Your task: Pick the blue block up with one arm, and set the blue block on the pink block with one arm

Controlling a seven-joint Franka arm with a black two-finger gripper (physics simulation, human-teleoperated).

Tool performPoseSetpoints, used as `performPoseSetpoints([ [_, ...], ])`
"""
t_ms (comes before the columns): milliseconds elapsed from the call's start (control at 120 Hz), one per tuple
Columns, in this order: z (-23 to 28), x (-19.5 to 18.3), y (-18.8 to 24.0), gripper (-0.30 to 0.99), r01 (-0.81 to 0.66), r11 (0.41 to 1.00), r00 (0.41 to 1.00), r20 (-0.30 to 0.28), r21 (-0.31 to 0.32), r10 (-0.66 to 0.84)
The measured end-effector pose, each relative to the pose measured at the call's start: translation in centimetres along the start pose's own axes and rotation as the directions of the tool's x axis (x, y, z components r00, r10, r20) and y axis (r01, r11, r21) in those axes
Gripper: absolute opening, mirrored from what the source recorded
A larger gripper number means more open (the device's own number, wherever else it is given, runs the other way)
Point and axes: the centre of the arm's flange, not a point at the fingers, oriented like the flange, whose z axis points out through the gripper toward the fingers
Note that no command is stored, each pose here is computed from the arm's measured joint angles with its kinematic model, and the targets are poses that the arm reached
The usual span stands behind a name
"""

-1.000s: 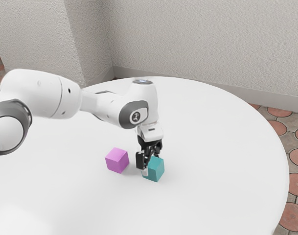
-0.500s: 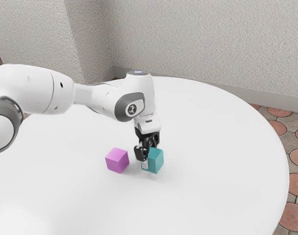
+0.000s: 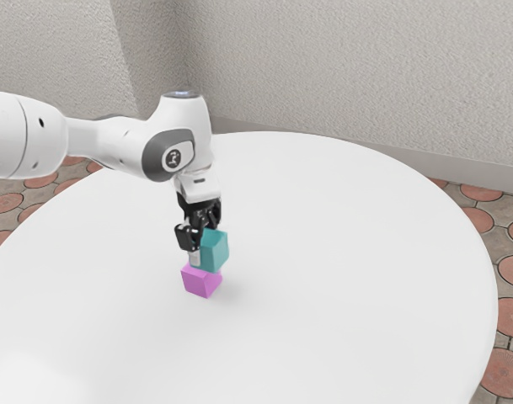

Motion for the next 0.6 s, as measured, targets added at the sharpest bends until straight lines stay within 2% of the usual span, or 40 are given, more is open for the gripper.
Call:
performPoseSetpoints([
  [300, 1.2, -3.2, -0.9, 0.36, -0.073, 0.997, 0.996, 0.046, -0.020, 0.074],
  [467, 1.7, -5.5, -1.4, 0.36, -0.078, 0.997, 0.996, 0.047, -0.027, 0.080],
  [600, 1.6, -5.7, -2.1, 0.35, -0.100, 0.995, 0.994, 0.045, -0.020, 0.101],
])
